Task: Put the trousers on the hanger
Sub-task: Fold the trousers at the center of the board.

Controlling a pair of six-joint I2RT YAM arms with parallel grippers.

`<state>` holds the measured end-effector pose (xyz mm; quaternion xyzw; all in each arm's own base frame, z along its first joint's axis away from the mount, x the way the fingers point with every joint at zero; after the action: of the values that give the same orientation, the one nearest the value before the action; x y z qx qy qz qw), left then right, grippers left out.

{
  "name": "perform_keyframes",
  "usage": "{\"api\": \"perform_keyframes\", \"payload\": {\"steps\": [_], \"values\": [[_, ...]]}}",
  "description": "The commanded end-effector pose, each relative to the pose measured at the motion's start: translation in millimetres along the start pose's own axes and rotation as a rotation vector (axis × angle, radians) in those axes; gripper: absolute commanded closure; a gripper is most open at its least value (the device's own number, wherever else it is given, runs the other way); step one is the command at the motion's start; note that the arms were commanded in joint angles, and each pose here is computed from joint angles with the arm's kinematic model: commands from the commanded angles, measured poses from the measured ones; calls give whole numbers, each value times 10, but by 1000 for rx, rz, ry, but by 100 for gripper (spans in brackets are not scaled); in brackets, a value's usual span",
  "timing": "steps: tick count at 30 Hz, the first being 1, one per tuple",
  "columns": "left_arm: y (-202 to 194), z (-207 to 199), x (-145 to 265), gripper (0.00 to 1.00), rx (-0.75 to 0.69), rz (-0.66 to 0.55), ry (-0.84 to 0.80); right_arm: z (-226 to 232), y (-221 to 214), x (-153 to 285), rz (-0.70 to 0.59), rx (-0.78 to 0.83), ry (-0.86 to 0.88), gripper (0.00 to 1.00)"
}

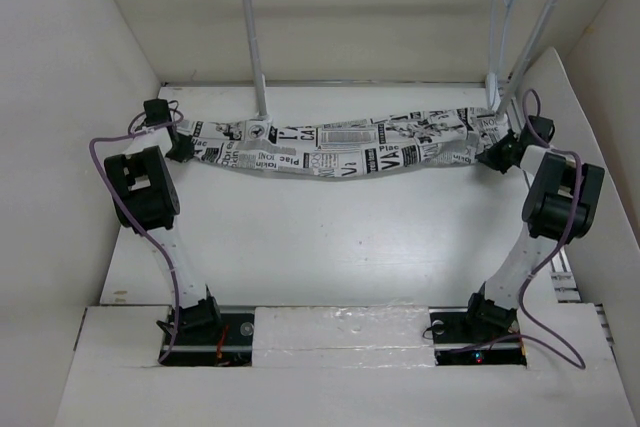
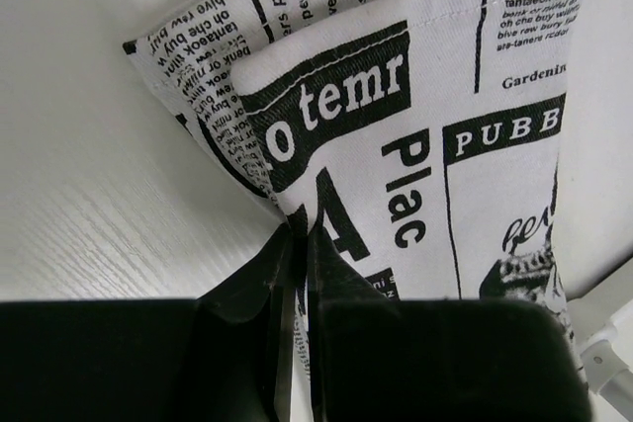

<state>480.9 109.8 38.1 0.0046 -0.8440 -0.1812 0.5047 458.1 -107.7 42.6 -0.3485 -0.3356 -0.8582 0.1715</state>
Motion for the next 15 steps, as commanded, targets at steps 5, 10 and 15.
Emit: {"api": "perform_keyframes", "payload": {"steps": [5,10,15], "values": [[392,-16,340,100,-100,-153,60,84,469,352,-180,121,-74,100],[581,36,631,100,-128,-243,105,-52,553,852,-261,127,-123,100],[616,254,832,100,-147,-287,179,-193,489,1163,-270,95,-126,100]]}}
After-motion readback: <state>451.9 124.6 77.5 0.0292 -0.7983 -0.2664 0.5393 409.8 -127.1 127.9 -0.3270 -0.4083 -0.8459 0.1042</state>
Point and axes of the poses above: each gripper's point midway between its finger pads, its own x axis back along the fingers, its own z axis along the line the jaws close on, y = z × x, the point moved 1 cm from there along x, back along the fingers, and after that the axes turned 4 degrees about x, right-handed, at the moved point
